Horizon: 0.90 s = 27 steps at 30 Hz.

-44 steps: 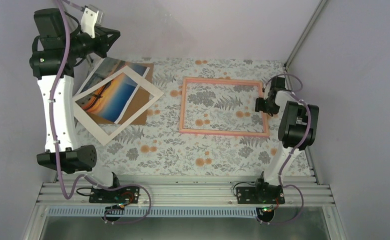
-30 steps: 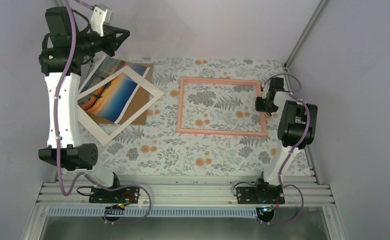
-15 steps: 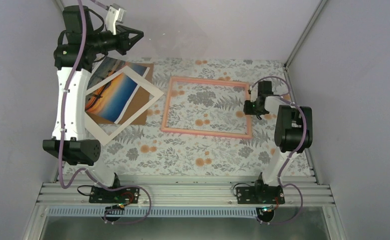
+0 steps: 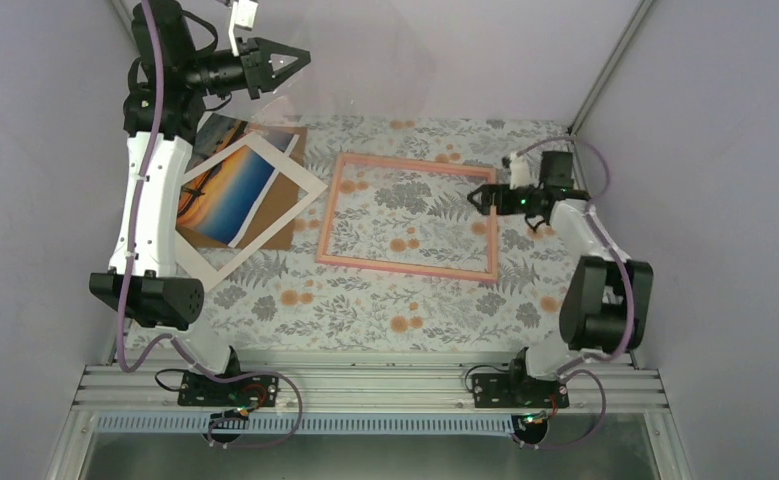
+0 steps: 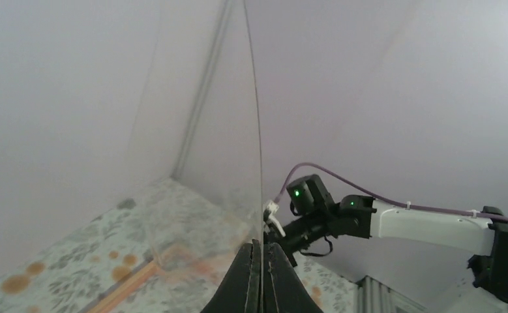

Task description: Put the photo into the frame

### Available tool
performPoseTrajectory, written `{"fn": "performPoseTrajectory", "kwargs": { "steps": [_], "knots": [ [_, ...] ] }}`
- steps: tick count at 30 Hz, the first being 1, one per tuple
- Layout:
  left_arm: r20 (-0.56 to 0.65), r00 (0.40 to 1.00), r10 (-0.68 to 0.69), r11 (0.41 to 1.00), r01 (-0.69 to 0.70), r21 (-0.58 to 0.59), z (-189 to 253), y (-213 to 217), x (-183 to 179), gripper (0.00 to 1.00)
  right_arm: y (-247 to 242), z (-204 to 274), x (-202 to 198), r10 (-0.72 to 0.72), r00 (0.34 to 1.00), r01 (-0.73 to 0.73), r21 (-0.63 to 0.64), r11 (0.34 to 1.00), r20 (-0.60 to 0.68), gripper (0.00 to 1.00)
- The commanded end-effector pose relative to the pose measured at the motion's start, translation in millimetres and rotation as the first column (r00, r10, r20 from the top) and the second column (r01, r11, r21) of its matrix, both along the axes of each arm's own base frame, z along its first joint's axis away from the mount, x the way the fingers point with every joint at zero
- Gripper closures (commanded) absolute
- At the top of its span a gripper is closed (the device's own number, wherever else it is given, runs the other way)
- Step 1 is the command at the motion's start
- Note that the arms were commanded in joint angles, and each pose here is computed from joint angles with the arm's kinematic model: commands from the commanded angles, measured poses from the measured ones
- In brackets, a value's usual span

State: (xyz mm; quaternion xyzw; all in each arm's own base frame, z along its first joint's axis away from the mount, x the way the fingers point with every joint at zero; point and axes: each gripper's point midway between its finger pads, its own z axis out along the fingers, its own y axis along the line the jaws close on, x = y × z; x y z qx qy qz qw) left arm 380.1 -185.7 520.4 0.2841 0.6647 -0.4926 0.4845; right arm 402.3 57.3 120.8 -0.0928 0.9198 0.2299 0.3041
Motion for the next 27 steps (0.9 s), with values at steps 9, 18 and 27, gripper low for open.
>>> {"fn": "performPoseTrajectory", "kwargs": {
  "steps": [9, 18, 27],
  "knots": [
    [0.154, 0.955, -0.254, 0.961, 0.267, -0.072, 62, -8, -56, 0.98, 90, 198, -27, 0.285, 0.884, -0.457, 0.550, 0.699, 0.371, 0.00],
    [0.141, 0.951, -0.276, 0.955, 0.288, -0.074, 60, -7, -66, 0.98, 123, 253, -33, 0.350, 0.798, -0.595, 0.551, 0.585, 0.490, 0.02],
    [-0.010, 0.999, -0.038, 0.994, 0.037, -0.101, 12, 31, -9, 0.98, 127, 255, -64, 0.353, 0.814, -0.576, 0.565, 0.590, 0.462, 0.64]
  ]
}}
